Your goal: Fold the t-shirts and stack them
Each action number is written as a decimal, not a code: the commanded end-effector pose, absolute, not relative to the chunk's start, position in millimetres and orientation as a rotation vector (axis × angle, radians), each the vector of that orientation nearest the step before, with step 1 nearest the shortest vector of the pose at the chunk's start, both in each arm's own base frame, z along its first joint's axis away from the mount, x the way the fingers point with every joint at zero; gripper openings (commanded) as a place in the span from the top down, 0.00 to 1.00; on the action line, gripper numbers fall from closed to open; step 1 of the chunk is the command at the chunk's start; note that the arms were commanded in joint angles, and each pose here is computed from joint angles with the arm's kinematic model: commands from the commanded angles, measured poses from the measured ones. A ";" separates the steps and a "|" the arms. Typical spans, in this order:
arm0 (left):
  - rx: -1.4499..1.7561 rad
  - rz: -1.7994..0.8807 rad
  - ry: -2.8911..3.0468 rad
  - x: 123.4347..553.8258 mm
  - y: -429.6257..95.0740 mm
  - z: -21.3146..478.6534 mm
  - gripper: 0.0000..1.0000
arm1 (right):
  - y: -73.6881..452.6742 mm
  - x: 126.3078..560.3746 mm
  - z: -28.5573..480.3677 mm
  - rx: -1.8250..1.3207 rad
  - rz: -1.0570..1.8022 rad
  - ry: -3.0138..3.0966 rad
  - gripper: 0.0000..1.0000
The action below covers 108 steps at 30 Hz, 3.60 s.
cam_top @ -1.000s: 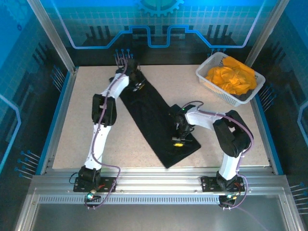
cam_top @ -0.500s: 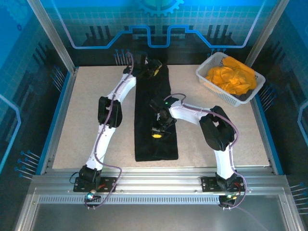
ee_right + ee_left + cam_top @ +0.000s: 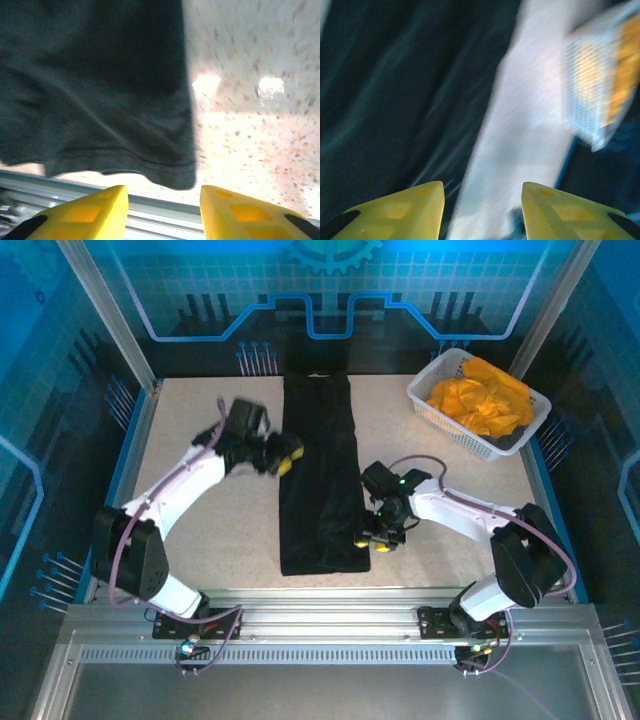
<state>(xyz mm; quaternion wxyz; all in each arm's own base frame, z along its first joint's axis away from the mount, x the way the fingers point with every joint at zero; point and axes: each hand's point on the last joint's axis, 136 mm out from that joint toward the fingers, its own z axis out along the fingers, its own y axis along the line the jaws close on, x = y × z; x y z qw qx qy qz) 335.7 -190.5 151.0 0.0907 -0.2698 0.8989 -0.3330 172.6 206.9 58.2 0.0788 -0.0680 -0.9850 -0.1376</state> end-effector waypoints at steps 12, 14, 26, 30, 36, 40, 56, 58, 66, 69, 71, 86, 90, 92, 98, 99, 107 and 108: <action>-1.065 -0.992 3.131 157.4 -187.2 37.2 0.45 | 229.2 157.4 10.5 -0.162 -0.383 -2.835 0.56; -1.054 -0.995 3.146 159.2 -195.3 31.0 0.45 | 229.2 158.0 7.7 -0.169 -0.373 -2.834 0.58; -0.962 -0.849 3.227 160.4 -211.4 7.7 1.00 | 227.2 157.4 17.4 -0.181 -0.402 -2.864 0.99; -0.973 -0.885 3.259 134.4 -209.7 7.5 1.00 | 227.6 143.1 28.8 -0.138 -0.432 -2.838 1.00; -0.958 -0.999 3.183 125.3 -213.6 33.3 1.00 | 223.1 121.8 55.6 -0.123 -0.476 -2.827 1.00; -0.927 -1.040 2.986 161.3 -211.2 74.2 1.00 | 221.8 146.6 88.8 -0.181 -0.540 -2.902 1.00; -1.018 -1.154 2.474 391.6 -181.7 149.7 1.00 | 238.8 372.8 135.6 -0.383 -0.742 -3.054 1.00; -1.029 -1.145 2.475 413.6 -178.8 140.4 1.00 | 240.1 397.2 124.8 -0.402 -0.739 -3.047 1.00; -1.032 -1.138 2.464 490.6 -169.3 102.8 1.00 | 242.3 469.7 79.0 -0.482 -0.798 -2.997 1.00; -1.007 -1.138 2.482 505.4 -170.5 92.2 0.86 | 240.1 482.5 63.5 -0.482 -0.833 -2.964 0.93; -0.970 -1.136 2.468 509.7 -168.7 95.0 0.66 | 237.9 493.0 70.8 -0.448 -0.896 -2.986 0.68; -1.170 -1.006 2.522 329.4 -160.9 72.8 0.45 | 206.0 363.9 106.8 -0.422 -1.064 -3.018 0.33; -1.244 -1.048 2.523 334.4 -166.3 53.6 0.45 | 219.9 342.3 83.0 -0.463 -1.081 -2.959 0.37; -1.249 -1.020 2.549 339.7 -167.8 45.2 0.45 | 223.6 339.4 68.2 -0.475 -1.038 -2.945 0.39; -1.254 -0.978 2.569 355.1 -169.3 23.0 0.48 | 228.9 337.7 30.0 -0.513 -0.913 -2.888 0.45; -1.254 -0.979 2.565 358.5 -170.0 21.9 0.49 | 229.3 339.2 26.9 -0.516 -0.902 -2.888 0.46; -1.195 -1.003 2.479 398.5 -170.8 31.9 0.61 | 223.3 362.7 17.7 -0.505 -0.794 -2.948 0.71; -1.188 -1.003 2.476 401.7 -170.9 33.1 0.64 | 223.2 365.9 19.4 -0.498 -0.794 -2.957 0.77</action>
